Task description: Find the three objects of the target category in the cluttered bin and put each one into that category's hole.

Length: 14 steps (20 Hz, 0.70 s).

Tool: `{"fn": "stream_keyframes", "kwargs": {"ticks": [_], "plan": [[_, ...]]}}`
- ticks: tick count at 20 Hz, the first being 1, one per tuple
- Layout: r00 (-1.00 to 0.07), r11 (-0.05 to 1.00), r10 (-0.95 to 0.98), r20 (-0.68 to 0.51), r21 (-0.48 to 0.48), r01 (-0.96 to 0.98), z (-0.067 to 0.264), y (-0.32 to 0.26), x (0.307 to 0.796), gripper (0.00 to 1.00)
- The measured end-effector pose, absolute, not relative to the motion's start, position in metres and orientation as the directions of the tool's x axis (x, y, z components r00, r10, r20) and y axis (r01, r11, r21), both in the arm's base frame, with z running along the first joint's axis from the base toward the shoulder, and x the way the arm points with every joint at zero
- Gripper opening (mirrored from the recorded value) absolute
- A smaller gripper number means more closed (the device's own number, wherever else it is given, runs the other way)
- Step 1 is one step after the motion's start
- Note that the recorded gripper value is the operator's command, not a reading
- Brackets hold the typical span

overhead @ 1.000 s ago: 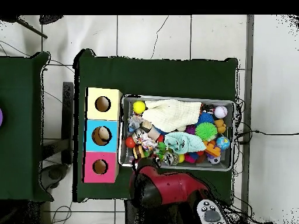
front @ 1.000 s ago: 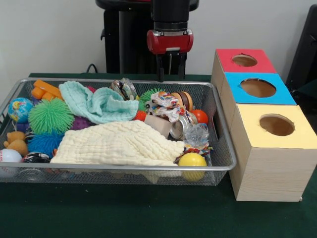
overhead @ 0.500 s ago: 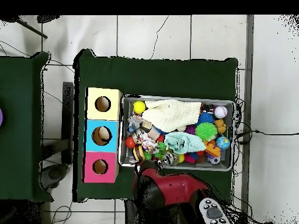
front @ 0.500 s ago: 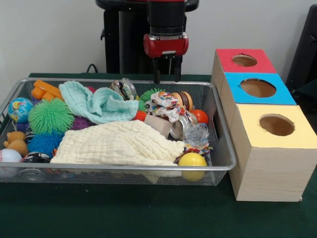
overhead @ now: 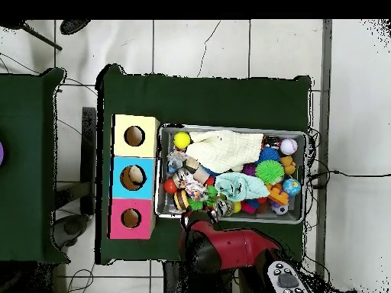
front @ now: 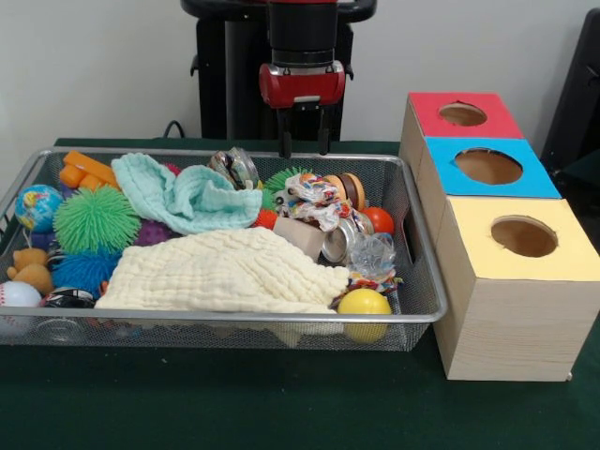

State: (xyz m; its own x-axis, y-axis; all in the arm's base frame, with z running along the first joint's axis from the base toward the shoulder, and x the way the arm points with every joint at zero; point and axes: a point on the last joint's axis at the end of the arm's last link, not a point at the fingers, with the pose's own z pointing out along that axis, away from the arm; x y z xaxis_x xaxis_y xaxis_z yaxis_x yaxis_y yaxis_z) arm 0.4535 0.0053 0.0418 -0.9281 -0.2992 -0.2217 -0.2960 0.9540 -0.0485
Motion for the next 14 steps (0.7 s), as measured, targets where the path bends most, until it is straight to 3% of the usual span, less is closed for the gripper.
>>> {"fn": "stream_keyframes", "kwargs": {"ticks": [14], "plan": [[-0.927,0.953,-0.303,-0.219,-0.045,-0.301,0.0357,0.0087,0.4494,1.0]]}}
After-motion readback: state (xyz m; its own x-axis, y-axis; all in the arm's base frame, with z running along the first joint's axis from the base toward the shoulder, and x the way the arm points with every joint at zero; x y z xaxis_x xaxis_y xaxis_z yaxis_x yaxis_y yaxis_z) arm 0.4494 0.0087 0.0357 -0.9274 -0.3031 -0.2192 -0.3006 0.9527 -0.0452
